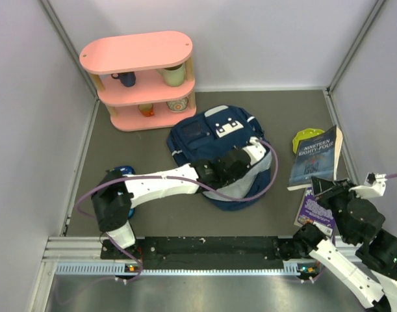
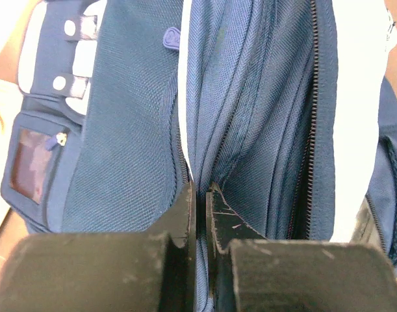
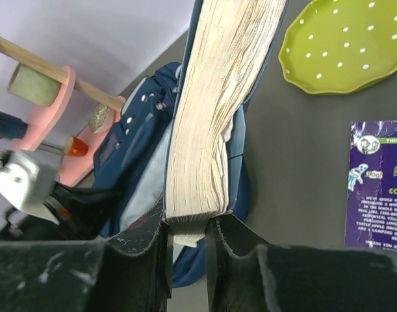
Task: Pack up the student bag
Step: Place the book in the student bag.
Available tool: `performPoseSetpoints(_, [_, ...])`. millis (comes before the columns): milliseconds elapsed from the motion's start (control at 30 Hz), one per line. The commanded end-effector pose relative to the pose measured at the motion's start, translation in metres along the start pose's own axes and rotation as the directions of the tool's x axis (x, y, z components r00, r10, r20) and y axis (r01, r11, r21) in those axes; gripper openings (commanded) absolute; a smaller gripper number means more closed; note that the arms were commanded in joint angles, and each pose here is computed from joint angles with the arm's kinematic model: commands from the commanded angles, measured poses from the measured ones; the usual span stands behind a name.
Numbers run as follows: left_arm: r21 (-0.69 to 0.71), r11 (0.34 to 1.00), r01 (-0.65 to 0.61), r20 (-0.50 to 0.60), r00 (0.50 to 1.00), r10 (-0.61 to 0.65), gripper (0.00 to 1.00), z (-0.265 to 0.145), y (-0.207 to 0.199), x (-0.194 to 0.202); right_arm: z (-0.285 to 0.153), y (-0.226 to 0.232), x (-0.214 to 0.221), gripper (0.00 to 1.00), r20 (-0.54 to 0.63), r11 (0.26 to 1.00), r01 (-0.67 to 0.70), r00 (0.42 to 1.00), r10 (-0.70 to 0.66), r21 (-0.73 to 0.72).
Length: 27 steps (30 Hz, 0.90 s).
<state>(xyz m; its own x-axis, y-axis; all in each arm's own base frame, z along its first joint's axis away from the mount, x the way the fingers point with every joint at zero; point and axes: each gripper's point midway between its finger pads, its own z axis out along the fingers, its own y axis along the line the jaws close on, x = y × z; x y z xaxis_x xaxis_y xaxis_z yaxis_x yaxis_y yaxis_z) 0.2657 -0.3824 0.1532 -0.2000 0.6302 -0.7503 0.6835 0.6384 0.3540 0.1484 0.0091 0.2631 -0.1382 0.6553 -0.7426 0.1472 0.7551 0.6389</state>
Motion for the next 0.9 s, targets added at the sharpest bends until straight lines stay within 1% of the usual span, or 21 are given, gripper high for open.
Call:
performPoseSetpoints(0, [-0.013,0.99,0.14,0.237,0.962,-0.133,0.0,-0.047,0.051,-0.088,-0.022,0.021,-0.031,0.0,0.058,0.976,-0.17,0.982,0.179,-0.134])
performPoseSetpoints(67, [-0.011,0.981,0.192,0.252,0.95,-0.183,0.0,-0.054,0.067,-0.094,-0.026,0.022,-0.027,0.0,0.032,0.968,-0.19,0.98,0.198,-0.163])
performPoseSetpoints(100, [0.014,0.978,0.208,0.258,0.944,-0.204,0.0,-0.056,0.07,-0.096,-0.027,0.023,-0.024,0.0,0.014,0.966,-0.199,0.979,0.204,-0.167])
performPoseSetpoints(167, [0.031,0.962,0.272,0.266,0.925,-0.27,0.0,-0.061,0.088,-0.098,-0.027,0.028,-0.014,0.0,-0.042,0.957,-0.224,0.975,0.22,-0.187])
performPoseSetpoints(200, [0.06,0.961,0.271,0.27,0.922,-0.277,0.0,-0.063,0.089,-0.1,-0.028,0.03,-0.009,0.0,-0.064,0.953,-0.233,0.972,0.225,-0.195])
performPoseSetpoints(233, [0.077,0.943,0.324,0.281,0.9,-0.333,0.0,-0.067,0.098,-0.102,-0.029,0.035,-0.003,0.0,-0.105,0.944,-0.255,0.966,0.238,-0.209])
performPoseSetpoints(267, [0.088,0.938,0.337,0.292,0.891,-0.347,0.0,-0.069,0.101,-0.105,-0.028,0.037,0.004,0.0,-0.134,0.941,-0.263,0.962,0.239,-0.211])
performPoseSetpoints(300, [0.098,0.935,0.341,0.297,0.886,-0.355,0.0,-0.07,0.101,-0.106,-0.027,0.04,0.01,0.0,-0.157,0.937,-0.272,0.958,0.241,-0.22])
performPoseSetpoints(333, [0.101,0.933,0.346,0.308,0.881,-0.36,0.0,-0.072,0.104,-0.107,-0.031,0.055,0.014,0.0,-0.203,0.915,-0.293,0.949,0.242,-0.277])
performPoseSetpoints(400, [0.114,0.93,0.348,0.322,0.873,-0.366,0.0,-0.074,0.103,-0.111,-0.027,0.062,0.029,0.0,-0.256,0.903,-0.315,0.935,0.244,-0.292])
performPoseSetpoints(433, [0.125,0.925,0.358,0.324,0.867,-0.379,0.0,-0.075,0.103,-0.114,-0.029,0.072,0.032,0.0,-0.293,0.878,-0.36,0.917,0.271,-0.315])
performPoseSetpoints(467, [0.128,0.923,0.363,0.326,0.863,-0.385,0.0,-0.075,0.103,-0.116,-0.024,0.073,0.044,0.0,-0.318,0.878,-0.368,0.909,0.27,-0.307])
performPoseSetpoints(533, [0.137,0.914,0.383,0.328,0.853,-0.406,0.0,-0.075,0.103,-0.118,-0.023,0.081,0.055,0.0,-0.369,0.856,-0.409,0.884,0.286,-0.317])
performPoseSetpoints(567, [0.142,0.911,0.387,0.329,0.85,-0.412,0.0,-0.076,0.103,-0.12,-0.019,0.088,0.06,0.0,-0.379,0.839,-0.425,0.878,0.292,-0.339])
performPoseSetpoints(633, [0.154,0.906,0.395,0.334,0.842,-0.424,0.0,-0.078,0.103,-0.123,-0.017,0.092,0.067,0.0,-0.408,0.821,-0.463,0.856,0.317,-0.334])
performPoseSetpoints(700, [0.175,0.902,0.394,0.343,0.835,-0.431,0.0,-0.082,0.101,-0.127,-0.013,0.101,0.071,0.0,-0.419,0.794,-0.485,0.848,0.325,-0.366])
performPoseSetpoints(733, [0.183,0.901,0.393,0.35,0.83,-0.434,0.0,-0.086,0.102,-0.128,-0.014,0.105,0.074,0.0,-0.441,0.778,-0.507,0.833,0.333,-0.371])
performPoseSetpoints(767, [0.197,0.9,0.39,0.354,0.828,-0.436,0.0,-0.088,0.1,-0.131,-0.007,0.104,0.087,0.0,-0.459,0.781,-0.512,0.824,0.331,-0.356])
performPoseSetpoints(800, [0.204,0.899,0.388,0.362,0.823,-0.438,0.0,-0.091,0.101,-0.133,-0.01,0.118,0.082,0.0,-0.476,0.733,-0.546,0.811,0.341,-0.406])
performPoseSetpoints(833, [0.21,0.898,0.386,0.366,0.821,-0.439,0.0,-0.093,0.101,-0.135,-0.003,0.117,0.096,0.0,-0.492,0.731,-0.55,0.804,0.333,-0.404])
performPoseSetpoints(867, [0.219,0.898,0.382,0.367,0.82,-0.439,0.0,-0.095,0.1,-0.136,0.0,0.122,0.1,0.0,-0.504,0.719,-0.563,0.795,0.337,-0.408])
